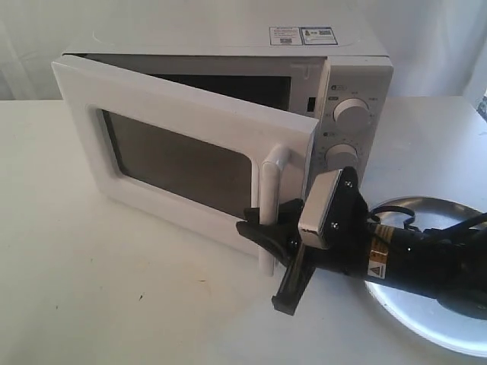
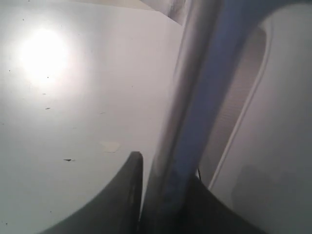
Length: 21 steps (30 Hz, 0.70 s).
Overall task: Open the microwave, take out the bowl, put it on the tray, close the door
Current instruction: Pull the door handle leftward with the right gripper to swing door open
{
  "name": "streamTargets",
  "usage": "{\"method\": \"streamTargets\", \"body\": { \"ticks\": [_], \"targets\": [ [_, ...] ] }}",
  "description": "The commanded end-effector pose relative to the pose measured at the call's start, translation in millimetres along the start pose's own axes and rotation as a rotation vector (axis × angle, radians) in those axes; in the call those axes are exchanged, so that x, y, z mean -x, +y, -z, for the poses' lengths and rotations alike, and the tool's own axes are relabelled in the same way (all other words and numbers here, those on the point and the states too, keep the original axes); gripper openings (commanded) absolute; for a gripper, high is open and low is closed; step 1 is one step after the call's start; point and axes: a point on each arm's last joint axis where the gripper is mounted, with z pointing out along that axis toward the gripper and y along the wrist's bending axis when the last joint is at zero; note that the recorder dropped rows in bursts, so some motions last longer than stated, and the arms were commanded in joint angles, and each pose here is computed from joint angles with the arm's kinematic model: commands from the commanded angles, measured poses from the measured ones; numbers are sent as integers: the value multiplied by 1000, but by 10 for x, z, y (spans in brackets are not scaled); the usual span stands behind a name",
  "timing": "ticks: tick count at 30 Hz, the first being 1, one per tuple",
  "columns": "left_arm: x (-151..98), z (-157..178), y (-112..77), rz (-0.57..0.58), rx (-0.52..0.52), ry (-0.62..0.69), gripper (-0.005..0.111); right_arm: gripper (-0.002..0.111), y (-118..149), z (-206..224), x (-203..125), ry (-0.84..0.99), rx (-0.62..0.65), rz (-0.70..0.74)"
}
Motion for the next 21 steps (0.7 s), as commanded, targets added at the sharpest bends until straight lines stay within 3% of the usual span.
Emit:
{"method": "streamTargets", "body": {
  "ticks": [1, 4, 7, 9, 12, 14, 16, 18, 21],
  "targets": [
    [15, 7, 0, 4, -3, -9, 0, 22, 267, 86, 101, -67, 187, 195],
    [15, 7, 0, 4, -3, -9, 0, 38, 333, 147, 86, -56, 190, 180],
    [15, 7, 0, 4, -3, -9, 0, 39, 464, 264, 36, -27, 200, 133],
    [15, 7, 0, 4, -3, -9, 0, 35, 595, 375, 11, -4, 226, 79],
    [15, 7, 0, 4, -3, -9, 0, 11, 769, 558, 60, -5, 241, 95],
    [15, 7, 0, 4, -3, -9, 0, 0, 805, 614, 118, -27, 233, 147],
    [15, 7, 0, 4, -3, -9, 0, 0, 758, 627, 182, -51, 168, 191],
    [15, 7, 0, 4, -3, -9, 0, 0, 539, 605, 267, -79, -47, 145],
    [15, 7, 0, 4, -3, -9, 0, 4, 355, 503, 418, -136, -99, 183]
  ]
}}
